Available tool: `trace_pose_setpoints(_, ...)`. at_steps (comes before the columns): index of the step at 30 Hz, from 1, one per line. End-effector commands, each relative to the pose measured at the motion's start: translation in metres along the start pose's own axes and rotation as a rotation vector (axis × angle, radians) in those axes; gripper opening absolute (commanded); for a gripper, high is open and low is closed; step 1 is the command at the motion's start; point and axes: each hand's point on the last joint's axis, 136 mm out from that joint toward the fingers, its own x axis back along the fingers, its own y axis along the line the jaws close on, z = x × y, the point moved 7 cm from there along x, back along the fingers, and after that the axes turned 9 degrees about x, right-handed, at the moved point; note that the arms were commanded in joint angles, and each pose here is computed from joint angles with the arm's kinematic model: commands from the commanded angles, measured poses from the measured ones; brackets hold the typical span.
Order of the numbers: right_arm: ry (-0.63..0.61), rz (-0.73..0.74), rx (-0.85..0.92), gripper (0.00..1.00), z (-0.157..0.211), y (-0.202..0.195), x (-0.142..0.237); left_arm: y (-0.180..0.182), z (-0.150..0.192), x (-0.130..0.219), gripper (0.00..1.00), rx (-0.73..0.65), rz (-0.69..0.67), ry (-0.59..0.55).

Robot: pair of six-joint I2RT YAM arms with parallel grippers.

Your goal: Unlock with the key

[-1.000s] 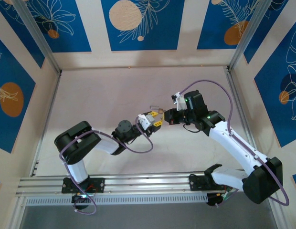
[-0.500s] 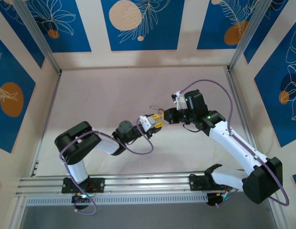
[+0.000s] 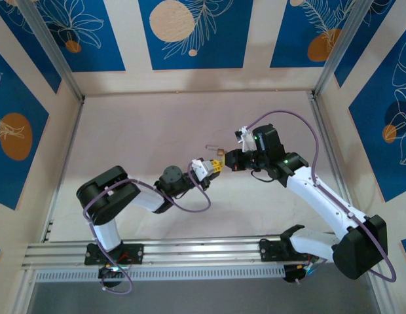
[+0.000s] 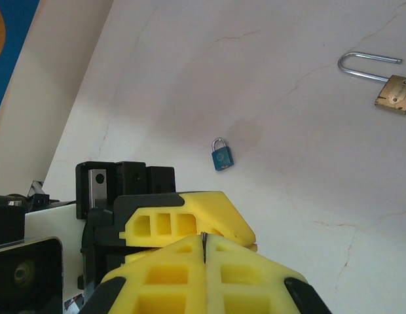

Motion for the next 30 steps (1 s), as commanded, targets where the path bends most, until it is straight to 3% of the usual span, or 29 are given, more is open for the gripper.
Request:
trace_pose_setpoints(1, -0.012, -0.004, -0.013, 0.02, 0.002, -0.001, 0.002, -0.004, -0.005, -0.003, 0.02, -0.017, 0.015, -0.038)
trace_pose_setpoints(24, -0.05, 0.061, -0.042, 0.01, 0.003, -0.017, 0.003, -0.007, -0.002, -0.002, 0.0, -0.026, 0.038, -0.001)
trace_pose_setpoints(27, -0.05, 0.034, -0.043, 0.08, 0.001, -0.014, 0.003, -0.006, -0.002, -0.003, 0.0, -0.035, 0.035, 0.017)
trace_pose_setpoints(30, -0.066, 0.046, -0.067, 0.28, -0.003, -0.017, 0.008, -0.004, -0.003, -0.008, 0.0, -0.094, 0.016, 0.05)
